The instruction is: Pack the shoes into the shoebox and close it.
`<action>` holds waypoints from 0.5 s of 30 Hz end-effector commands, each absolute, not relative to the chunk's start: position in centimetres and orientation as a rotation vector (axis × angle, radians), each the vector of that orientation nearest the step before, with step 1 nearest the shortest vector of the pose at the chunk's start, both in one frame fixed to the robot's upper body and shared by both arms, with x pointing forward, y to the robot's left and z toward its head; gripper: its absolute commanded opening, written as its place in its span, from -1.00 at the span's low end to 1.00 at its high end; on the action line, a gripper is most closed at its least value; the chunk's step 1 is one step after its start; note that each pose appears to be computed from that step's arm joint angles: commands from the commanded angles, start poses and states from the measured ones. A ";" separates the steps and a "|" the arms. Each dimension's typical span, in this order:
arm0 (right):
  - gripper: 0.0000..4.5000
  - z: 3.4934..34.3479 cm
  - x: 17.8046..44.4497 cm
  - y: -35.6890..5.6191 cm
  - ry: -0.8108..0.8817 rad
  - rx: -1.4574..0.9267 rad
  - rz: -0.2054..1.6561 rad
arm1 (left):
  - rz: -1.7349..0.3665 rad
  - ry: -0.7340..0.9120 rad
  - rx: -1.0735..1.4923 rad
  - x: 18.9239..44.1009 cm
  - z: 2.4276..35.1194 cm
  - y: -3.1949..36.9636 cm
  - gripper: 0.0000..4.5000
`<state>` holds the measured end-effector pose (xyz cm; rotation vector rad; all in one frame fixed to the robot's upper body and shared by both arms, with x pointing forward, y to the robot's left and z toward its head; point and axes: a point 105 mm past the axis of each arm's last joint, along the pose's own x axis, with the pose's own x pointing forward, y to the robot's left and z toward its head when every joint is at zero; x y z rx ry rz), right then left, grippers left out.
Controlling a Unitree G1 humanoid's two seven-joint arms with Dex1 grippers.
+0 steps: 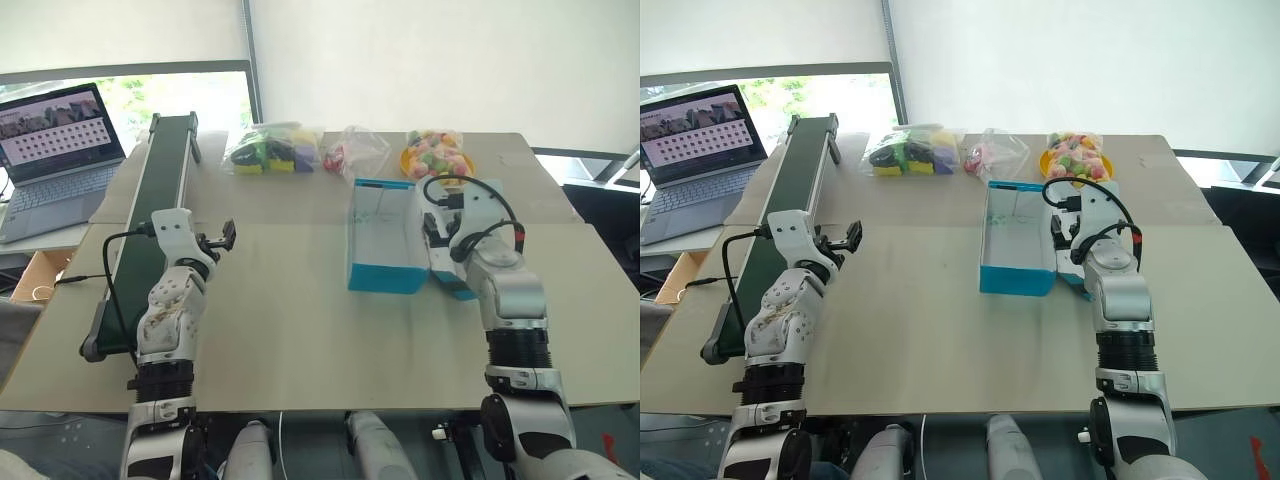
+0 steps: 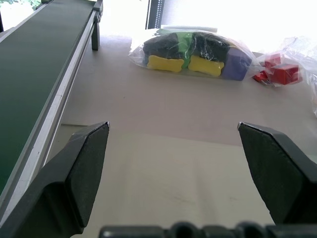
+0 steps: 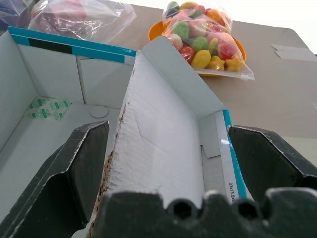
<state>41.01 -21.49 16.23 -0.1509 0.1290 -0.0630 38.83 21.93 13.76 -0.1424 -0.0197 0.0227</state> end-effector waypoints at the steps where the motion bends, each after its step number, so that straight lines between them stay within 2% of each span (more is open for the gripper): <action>1: 1.00 19.7 41.0 -17.7 -0.012 -0.176 0.137 | -0.019 -0.086 -0.137 38.7 15.7 21.5 0.98; 3: 1.00 20.9 38.7 -10.4 -0.061 -0.235 0.559 | -0.047 -0.110 -0.162 38.0 16.5 21.6 0.98; 4: 1.00 21.1 37.1 -8.0 -0.074 -0.260 0.715 | -0.051 -0.116 -0.165 37.7 16.8 21.9 0.98; 6: 1.00 21.1 35.1 -6.0 -0.069 -0.273 0.871 | -0.051 -0.117 -0.154 37.0 17.1 22.6 0.98; 11: 1.00 21.2 31.5 -2.5 -0.067 -0.288 1.140 | -0.005 -0.109 -0.112 34.9 18.0 25.0 0.98; 15: 1.00 21.0 32.1 -2.1 -0.065 -0.304 1.136 | 0.059 -0.095 -0.096 33.3 18.5 27.6 0.98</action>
